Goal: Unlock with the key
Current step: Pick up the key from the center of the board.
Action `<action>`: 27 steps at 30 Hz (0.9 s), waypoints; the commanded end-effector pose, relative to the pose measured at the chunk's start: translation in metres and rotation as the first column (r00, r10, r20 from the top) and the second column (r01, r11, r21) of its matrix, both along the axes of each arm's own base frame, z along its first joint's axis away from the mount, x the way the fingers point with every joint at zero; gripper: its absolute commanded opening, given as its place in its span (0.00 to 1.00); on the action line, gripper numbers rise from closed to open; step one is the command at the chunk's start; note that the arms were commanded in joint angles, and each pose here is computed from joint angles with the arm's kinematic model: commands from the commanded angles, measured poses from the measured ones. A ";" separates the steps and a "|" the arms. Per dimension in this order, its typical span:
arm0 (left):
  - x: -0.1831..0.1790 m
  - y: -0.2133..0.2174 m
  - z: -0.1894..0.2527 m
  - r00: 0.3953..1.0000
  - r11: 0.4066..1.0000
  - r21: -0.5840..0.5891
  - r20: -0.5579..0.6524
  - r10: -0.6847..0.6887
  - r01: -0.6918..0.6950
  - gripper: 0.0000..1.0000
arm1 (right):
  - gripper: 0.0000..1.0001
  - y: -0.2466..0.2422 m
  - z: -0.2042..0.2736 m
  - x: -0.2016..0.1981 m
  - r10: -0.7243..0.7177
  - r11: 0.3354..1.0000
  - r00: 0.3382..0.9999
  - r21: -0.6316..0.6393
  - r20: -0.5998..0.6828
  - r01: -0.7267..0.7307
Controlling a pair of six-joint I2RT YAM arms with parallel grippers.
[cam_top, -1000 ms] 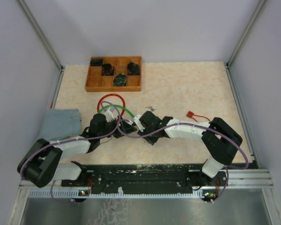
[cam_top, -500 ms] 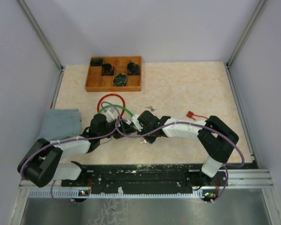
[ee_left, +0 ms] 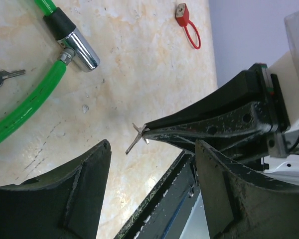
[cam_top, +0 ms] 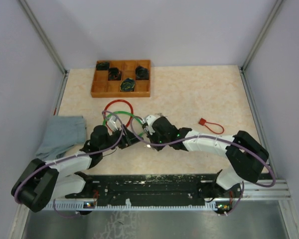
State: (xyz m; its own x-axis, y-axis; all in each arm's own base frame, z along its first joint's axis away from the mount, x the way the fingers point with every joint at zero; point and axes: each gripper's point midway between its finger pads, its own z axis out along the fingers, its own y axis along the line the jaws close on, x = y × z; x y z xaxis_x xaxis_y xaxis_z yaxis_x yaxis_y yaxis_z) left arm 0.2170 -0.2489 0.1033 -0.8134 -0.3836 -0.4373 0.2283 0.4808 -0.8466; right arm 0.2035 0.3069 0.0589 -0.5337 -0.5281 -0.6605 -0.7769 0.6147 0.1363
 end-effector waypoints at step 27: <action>0.014 -0.009 0.056 0.976 0.951 -0.309 0.200 0.080 -0.014 0.44 | 0.00 0.034 0.096 0.021 -0.344 0.773 0.931 0.526 -0.122 0.354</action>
